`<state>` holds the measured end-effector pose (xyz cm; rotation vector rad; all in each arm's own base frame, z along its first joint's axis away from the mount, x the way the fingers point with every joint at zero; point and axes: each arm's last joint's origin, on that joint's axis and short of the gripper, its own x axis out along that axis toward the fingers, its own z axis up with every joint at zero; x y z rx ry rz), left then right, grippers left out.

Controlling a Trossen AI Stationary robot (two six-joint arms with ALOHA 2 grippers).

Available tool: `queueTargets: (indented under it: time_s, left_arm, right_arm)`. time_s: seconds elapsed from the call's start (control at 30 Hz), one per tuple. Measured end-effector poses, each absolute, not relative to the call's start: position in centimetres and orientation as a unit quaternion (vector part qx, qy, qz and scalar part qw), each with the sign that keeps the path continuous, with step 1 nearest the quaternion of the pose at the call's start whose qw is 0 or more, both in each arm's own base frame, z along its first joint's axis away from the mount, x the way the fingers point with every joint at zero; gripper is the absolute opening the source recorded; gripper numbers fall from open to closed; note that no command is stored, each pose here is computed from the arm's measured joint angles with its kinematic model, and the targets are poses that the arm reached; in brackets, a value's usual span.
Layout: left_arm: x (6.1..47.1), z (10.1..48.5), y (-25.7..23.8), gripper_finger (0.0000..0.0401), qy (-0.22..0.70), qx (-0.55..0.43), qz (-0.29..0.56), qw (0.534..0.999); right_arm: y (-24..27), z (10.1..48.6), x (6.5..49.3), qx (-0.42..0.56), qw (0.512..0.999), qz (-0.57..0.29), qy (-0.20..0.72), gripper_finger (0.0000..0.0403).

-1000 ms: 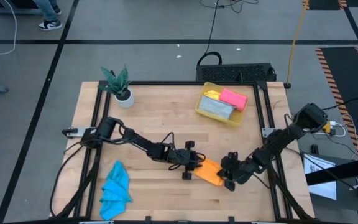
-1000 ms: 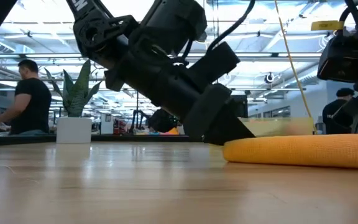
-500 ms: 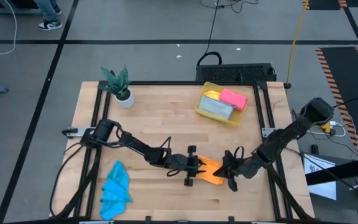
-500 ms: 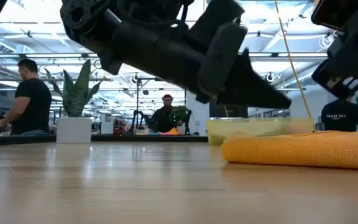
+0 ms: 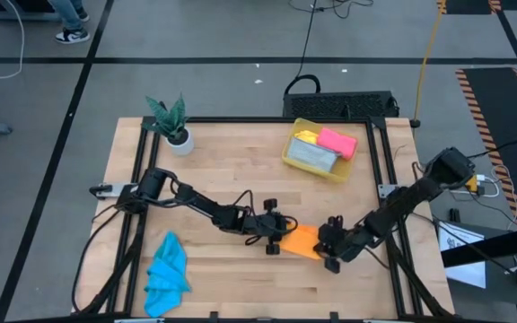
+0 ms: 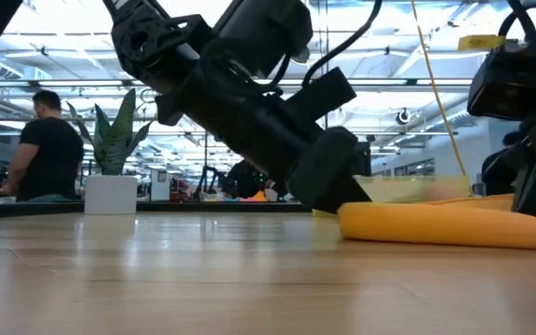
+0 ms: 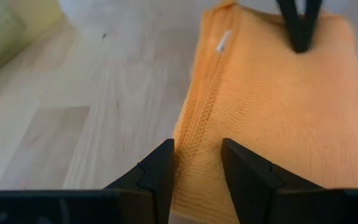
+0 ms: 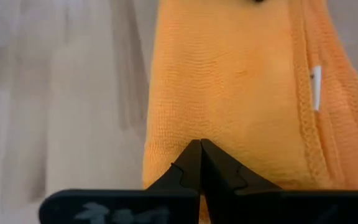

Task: Fold microfiber towels
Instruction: Fold the orange kitchen towel

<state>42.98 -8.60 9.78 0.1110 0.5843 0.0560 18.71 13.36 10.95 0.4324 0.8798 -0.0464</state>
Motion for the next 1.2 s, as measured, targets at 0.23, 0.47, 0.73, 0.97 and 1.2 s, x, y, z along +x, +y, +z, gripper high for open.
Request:
queueTargets:
  time_s: [0.23,0.47,0.73,0.97,1.2]
  left_arm:
    - [43.0,10.0,-9.4,0.0136,0.272,0.055,0.024,0.961]
    - [43.0,10.2,-9.6,0.0136,0.262,0.051,0.023,0.963]
    - [43.0,10.1,-9.4,0.0136,0.269,0.044,0.026,0.962]
    - [42.9,9.9,-9.4,0.0136,0.278,0.045,0.035,0.959]
    - [42.9,9.9,-9.4,0.0136,0.278,0.043,0.036,0.959]
  right_arm:
    - [12.5,13.4,17.6,0.134,0.899,0.021,0.416,0.0000]
    - [14.1,15.5,19.7,0.085,0.950,0.140,0.265,0.0016]
    - [16.3,13.1,22.3,-0.005,0.938,0.138,0.319,0.0114]
    - [18.2,13.3,23.8,-0.117,0.917,0.047,0.377,0.0187]
    - [19.1,11.7,24.1,-0.196,0.893,0.025,0.403,0.0198]
